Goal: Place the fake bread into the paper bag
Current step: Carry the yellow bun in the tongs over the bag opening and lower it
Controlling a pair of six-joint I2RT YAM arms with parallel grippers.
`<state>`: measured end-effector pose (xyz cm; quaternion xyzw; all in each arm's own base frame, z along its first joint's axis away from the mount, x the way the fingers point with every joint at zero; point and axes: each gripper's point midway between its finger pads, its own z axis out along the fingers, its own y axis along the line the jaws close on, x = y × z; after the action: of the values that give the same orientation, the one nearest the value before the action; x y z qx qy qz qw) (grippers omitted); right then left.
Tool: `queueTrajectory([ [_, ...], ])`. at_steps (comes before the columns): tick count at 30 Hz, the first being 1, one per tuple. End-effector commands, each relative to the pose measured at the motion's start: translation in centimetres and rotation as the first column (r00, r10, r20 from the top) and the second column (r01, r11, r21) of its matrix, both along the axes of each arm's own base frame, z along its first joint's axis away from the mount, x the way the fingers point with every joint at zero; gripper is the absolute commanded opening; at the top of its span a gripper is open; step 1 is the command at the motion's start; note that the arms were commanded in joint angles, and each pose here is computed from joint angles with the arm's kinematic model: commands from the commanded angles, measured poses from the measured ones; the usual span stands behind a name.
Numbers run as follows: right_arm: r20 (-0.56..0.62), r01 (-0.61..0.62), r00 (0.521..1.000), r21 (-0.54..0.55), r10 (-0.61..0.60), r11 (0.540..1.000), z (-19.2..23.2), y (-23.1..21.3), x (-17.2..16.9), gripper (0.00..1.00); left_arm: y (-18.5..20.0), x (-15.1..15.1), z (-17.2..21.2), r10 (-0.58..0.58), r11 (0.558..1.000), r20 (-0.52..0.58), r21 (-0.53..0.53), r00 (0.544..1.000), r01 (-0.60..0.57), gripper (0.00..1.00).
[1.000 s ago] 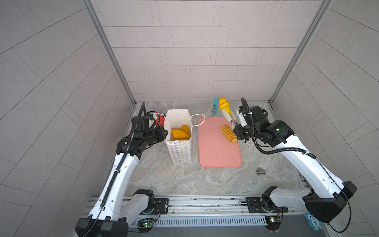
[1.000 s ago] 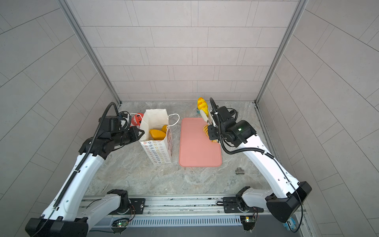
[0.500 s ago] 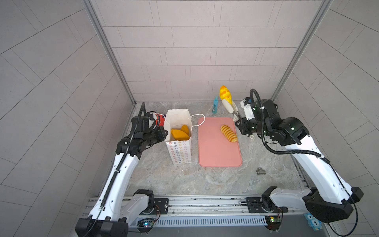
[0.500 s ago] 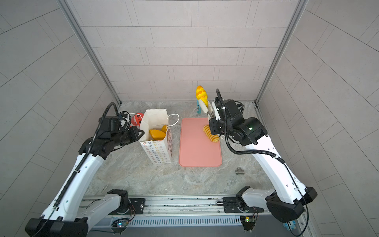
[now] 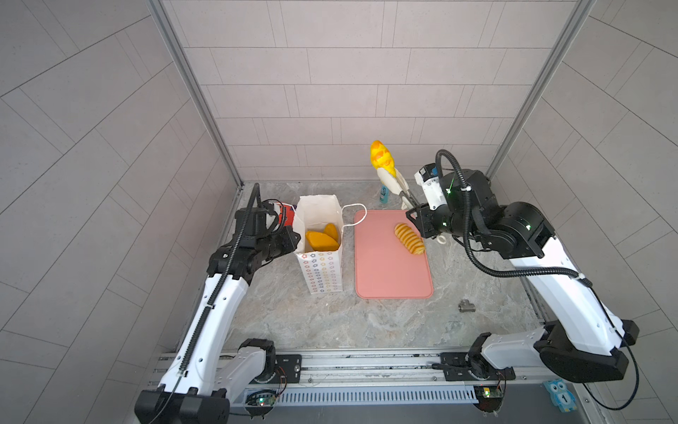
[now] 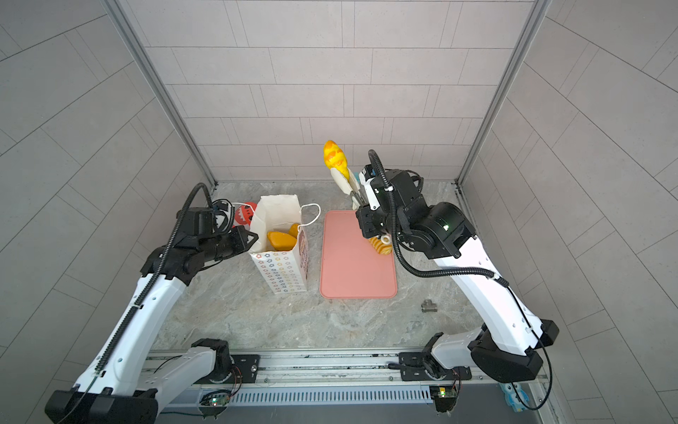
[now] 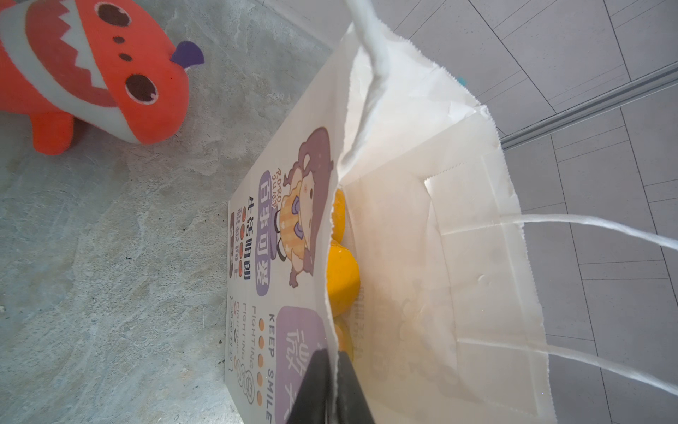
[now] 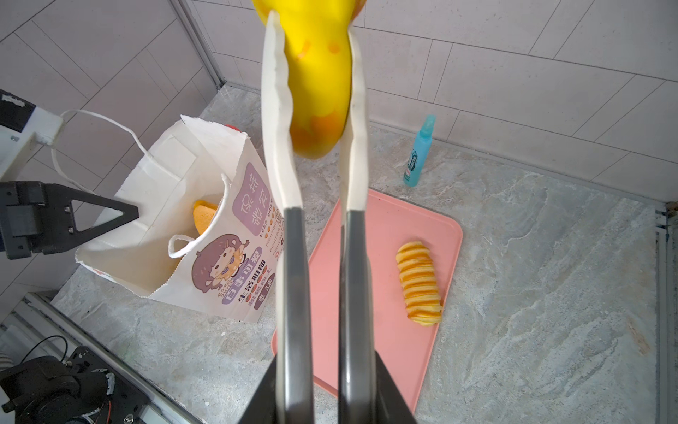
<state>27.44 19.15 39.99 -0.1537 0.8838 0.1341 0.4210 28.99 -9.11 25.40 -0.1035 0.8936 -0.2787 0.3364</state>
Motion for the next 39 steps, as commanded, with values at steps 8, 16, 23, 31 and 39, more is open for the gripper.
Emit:
queueTrajectory([
  [8,0.061,-0.077,0.995,-0.005,0.077,0.997,2.1,3.3,-0.9,0.31,0.1,0.0,1.6,-0.001,1.0,0.043,0.001,0.999,0.001,0.11],
  [16,0.073,-0.152,0.985,-0.061,0.156,0.987,2.3,6.3,-2.0,0.31,0.1,-0.1,1.6,0.0,1.0,0.044,0.002,0.999,0.0,0.11],
  [23,0.075,-0.199,0.975,-0.118,0.208,0.973,2.2,8.4,-2.9,0.32,0.2,-0.1,1.7,0.002,1.0,0.045,0.002,0.999,-0.002,0.11],
  [31,0.036,-0.233,0.969,-0.172,0.242,0.957,0.1,10.6,-3.3,0.33,0.1,-0.1,1.8,0.0,1.0,0.047,0.001,0.999,0.0,0.11],
  [39,-0.007,-0.24,0.97,-0.21,0.244,0.948,-2.2,11.5,-2.9,0.35,0.1,-0.1,1.8,0.001,1.0,0.048,0.002,0.999,-0.001,0.11],
])
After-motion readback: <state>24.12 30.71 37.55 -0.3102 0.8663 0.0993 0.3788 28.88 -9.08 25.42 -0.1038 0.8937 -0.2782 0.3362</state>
